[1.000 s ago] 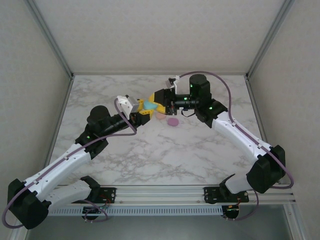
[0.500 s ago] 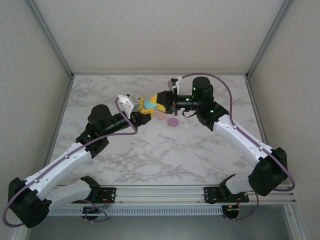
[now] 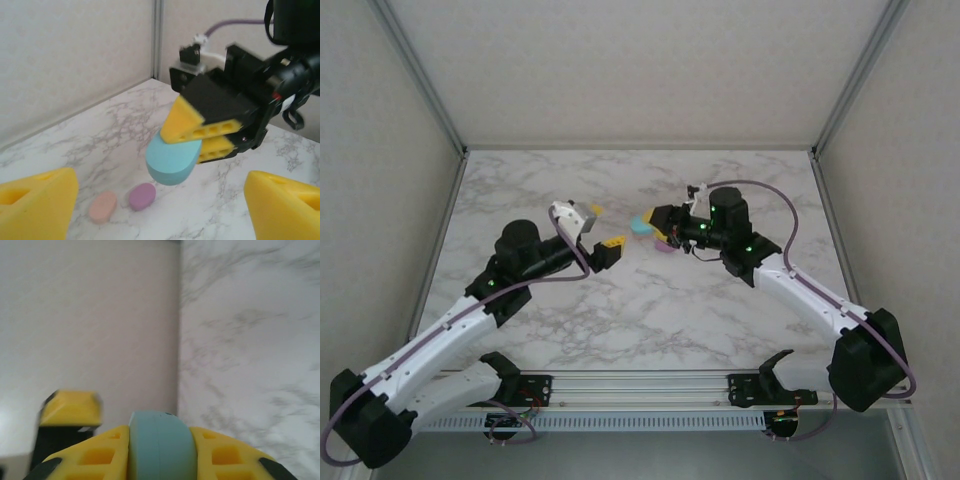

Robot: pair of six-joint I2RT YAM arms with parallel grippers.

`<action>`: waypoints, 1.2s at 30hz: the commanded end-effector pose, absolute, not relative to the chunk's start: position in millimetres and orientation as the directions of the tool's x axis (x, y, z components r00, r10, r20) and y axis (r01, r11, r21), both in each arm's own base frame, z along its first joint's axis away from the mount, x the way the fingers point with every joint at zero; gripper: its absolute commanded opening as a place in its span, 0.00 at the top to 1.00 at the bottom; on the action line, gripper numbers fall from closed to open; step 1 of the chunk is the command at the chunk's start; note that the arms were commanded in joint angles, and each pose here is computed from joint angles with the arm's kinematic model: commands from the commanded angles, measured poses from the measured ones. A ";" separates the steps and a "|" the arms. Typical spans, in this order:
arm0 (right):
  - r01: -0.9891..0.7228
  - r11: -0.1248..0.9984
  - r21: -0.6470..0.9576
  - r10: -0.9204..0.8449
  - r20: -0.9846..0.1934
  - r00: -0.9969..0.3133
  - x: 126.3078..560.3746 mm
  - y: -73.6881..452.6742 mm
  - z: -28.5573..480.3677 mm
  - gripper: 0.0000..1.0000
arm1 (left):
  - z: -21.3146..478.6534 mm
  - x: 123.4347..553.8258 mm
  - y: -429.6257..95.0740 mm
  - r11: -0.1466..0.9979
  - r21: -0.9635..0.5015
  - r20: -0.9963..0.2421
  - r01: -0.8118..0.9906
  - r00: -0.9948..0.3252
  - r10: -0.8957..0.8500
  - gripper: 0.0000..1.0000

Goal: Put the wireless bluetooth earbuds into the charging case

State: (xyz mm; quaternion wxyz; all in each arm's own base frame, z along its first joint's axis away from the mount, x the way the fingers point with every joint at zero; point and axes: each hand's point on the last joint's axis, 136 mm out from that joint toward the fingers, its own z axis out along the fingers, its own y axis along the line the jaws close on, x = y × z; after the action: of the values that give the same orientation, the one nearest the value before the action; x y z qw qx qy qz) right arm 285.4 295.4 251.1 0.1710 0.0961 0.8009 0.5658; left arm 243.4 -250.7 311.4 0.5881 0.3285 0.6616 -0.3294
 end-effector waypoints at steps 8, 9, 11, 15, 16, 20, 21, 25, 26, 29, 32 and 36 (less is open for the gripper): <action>0.120 0.615 0.780 0.376 -0.157 -0.913 298.7 287.6 95.2 0.86 | 317.3 265.8 -185.3 0.824 -0.124 -0.992 0.553 -0.097 -0.084 0.01; 0.134 0.624 0.770 0.377 -0.147 -0.915 298.7 289.3 84.9 0.86 | 317.1 267.9 -181.5 0.836 -0.127 -0.991 0.533 -0.099 -0.088 0.01; 0.139 0.641 0.755 0.366 -0.141 -0.920 297.3 294.2 69.0 0.85 | 317.6 269.7 -176.8 0.849 -0.132 -0.991 0.512 -0.098 -0.094 0.00; 0.148 0.674 0.724 0.354 -0.140 -0.925 294.3 298.7 44.0 0.84 | 314.0 271.8 -171.8 0.862 -0.136 -0.990 0.489 -0.109 -0.094 0.00; 0.150 0.689 0.709 0.351 -0.145 -0.925 293.7 297.7 39.0 0.83 | 313.0 272.3 -170.0 0.866 -0.135 -0.990 0.481 -0.109 -0.094 0.00; 0.191 0.745 0.640 0.350 -0.131 -0.927 286.2 284.9 20.6 0.74 | 308.7 277.7 -158.6 0.896 -0.133 -0.989 0.424 -0.110 -0.095 0.00; 0.191 0.759 0.622 0.349 -0.141 -0.926 284.5 279.8 20.4 0.67 | 307.2 279.7 -154.8 0.905 -0.131 -0.989 0.406 -0.112 -0.093 0.00; 0.176 0.835 0.521 0.340 -0.237 -0.910 281.0 248.4 39.2 0.40 | 296.3 291.1 -136.1 0.943 -0.127 -0.987 0.309 -0.138 -0.088 0.00; 0.170 0.859 0.484 0.332 -0.271 -0.903 281.2 238.0 47.0 0.37 | 293.1 295.1 -129.4 0.953 -0.126 -0.986 0.276 -0.145 -0.089 0.00; 0.169 0.934 0.316 0.299 -0.429 -0.852 288.6 189.6 85.0 0.30 | 277.0 310.7 -98.4 0.984 -0.122 -0.979 0.128 -0.180 -0.098 0.00; 0.232 0.971 0.058 0.213 -0.647 -0.732 302.7 114.6 135.0 0.15 | 251.5 329.5 -48.8 0.992 -0.079 -0.966 -0.094 -0.237 -0.100 0.00; 0.258 0.937 -0.238 -0.068 -0.844 -0.531 341.5 41.4 168.8 0.02 | 209.1 347.2 37.6 0.891 -0.032 -0.939 -0.452 -0.291 -0.181 0.00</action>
State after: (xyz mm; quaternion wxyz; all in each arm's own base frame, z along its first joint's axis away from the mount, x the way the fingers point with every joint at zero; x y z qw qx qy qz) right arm 331.1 119.4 165.6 0.4217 0.1258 0.8960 0.0598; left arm 348.0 -26.3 237.8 0.5999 -0.0861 0.7950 0.0253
